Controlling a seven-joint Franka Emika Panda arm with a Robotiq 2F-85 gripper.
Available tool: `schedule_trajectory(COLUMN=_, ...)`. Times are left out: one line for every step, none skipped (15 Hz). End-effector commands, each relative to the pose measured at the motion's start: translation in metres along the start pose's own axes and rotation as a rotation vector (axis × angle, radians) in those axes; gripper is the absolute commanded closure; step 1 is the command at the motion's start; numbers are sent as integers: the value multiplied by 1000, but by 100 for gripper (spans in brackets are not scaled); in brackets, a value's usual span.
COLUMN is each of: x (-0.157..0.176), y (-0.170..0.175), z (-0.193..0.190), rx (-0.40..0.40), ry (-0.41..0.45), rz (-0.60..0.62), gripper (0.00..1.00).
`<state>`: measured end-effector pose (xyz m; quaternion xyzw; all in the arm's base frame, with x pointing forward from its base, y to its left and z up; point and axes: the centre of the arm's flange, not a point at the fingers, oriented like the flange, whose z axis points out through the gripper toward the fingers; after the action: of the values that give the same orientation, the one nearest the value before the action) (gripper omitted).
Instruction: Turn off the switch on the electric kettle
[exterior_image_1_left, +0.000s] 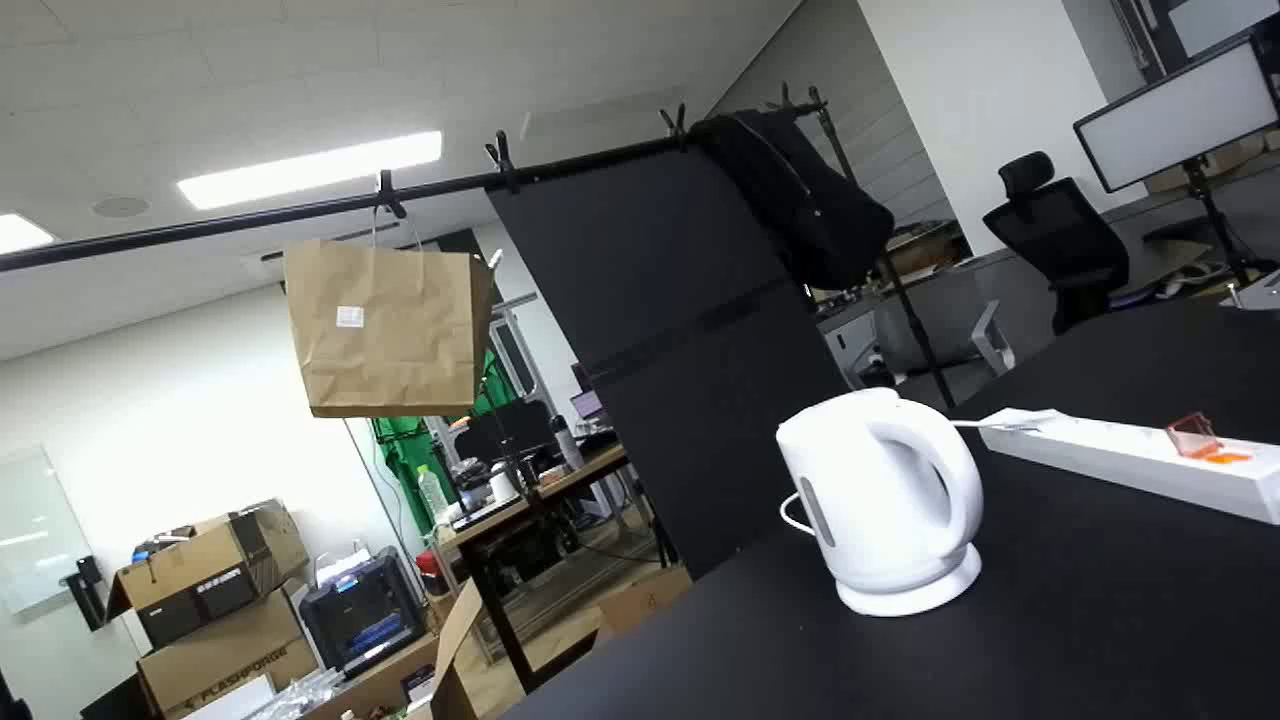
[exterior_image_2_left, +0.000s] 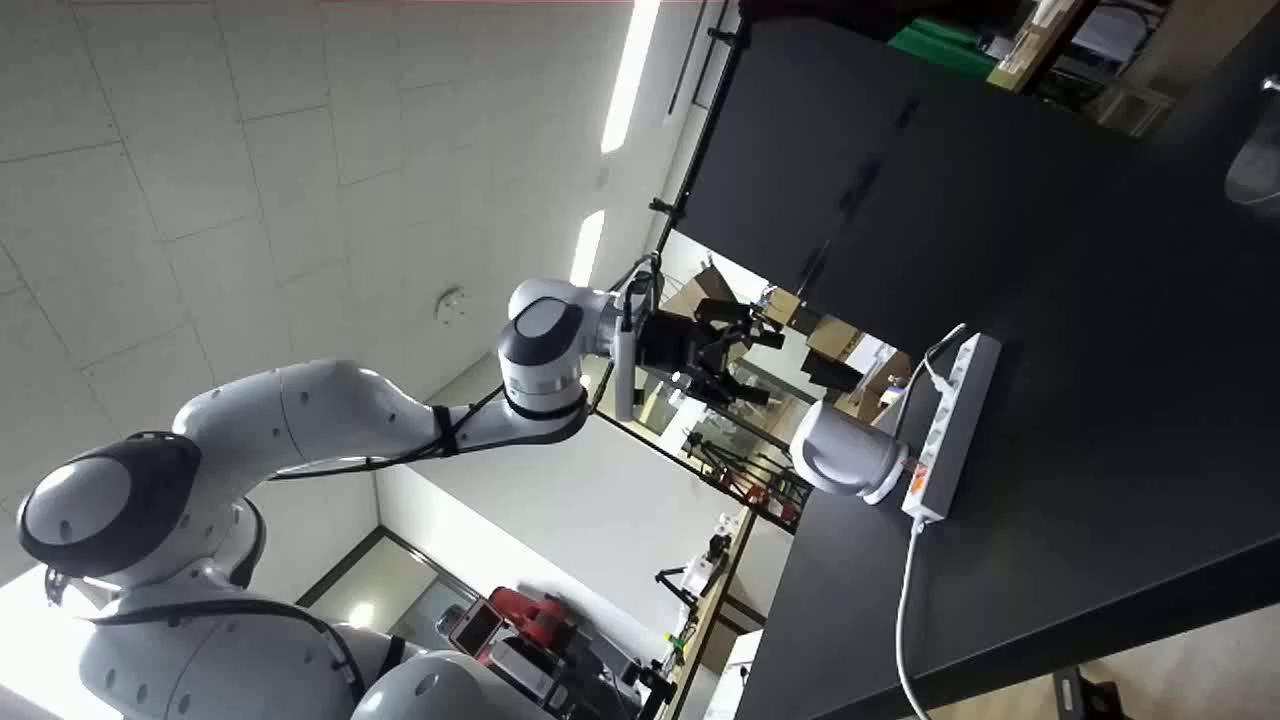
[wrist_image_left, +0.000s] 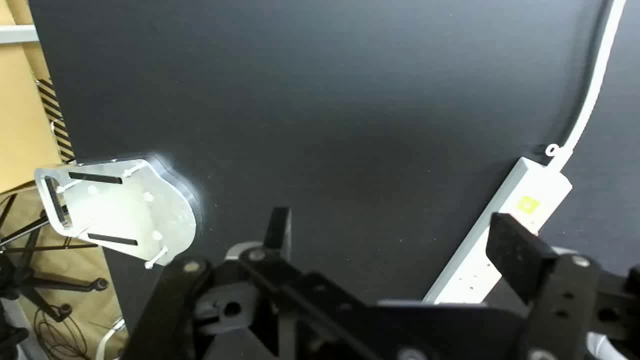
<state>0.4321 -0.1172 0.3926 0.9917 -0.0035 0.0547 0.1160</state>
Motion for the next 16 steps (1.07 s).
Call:
schedule_trajectory(x=0, y=0, z=0, rx=0, ry=0, rz=0, gripper=0)
schedule_trajectory(x=0, y=0, z=0, rx=0, ry=0, rz=0, gripper=0)
schedule_trajectory(x=0, y=0, z=0, rx=0, ry=0, rz=0, gripper=0)
schedule_trajectory(x=0, y=0, z=0, rx=0, ry=0, rz=0, gripper=0)
schedule_trajectory(x=0, y=0, z=0, rx=0, ry=0, rz=0, gripper=0)
schedule_trajectory(x=0, y=0, z=0, rx=0, ry=0, rz=0, gripper=0)
schedule_trajectory(x=0, y=0, z=0, rx=0, ry=0, rz=0, gripper=0)
schedule_trajectory(x=0, y=0, z=0, rx=0, ry=0, rz=0, gripper=0)
schedule_trajectory(x=0, y=0, z=0, rx=0, ry=0, rz=0, gripper=0)
schedule_trajectory(x=0, y=0, z=0, rx=0, ry=0, rz=0, gripper=0)
schedule_trajectory(x=3, y=-1, z=-2, rx=-3, ry=1, rz=-4, gripper=0)
schedule_trajectory(x=9, y=-4, z=-8, rx=-3, ry=13, rz=-5, gripper=0)
schedule_trajectory(x=14, y=-7, z=-13, rx=-4, ry=25, rz=-8, gripper=0)
schedule_trajectory(x=22, y=-14, z=-22, rx=-3, ry=45, rz=-16, gripper=0)
schedule_trajectory(x=29, y=-20, z=-29, rx=-1, ry=65, rz=-23, gripper=0)
schedule_trajectory(x=38, y=-31, z=-38, rx=5, ry=88, rz=-43, gripper=0)
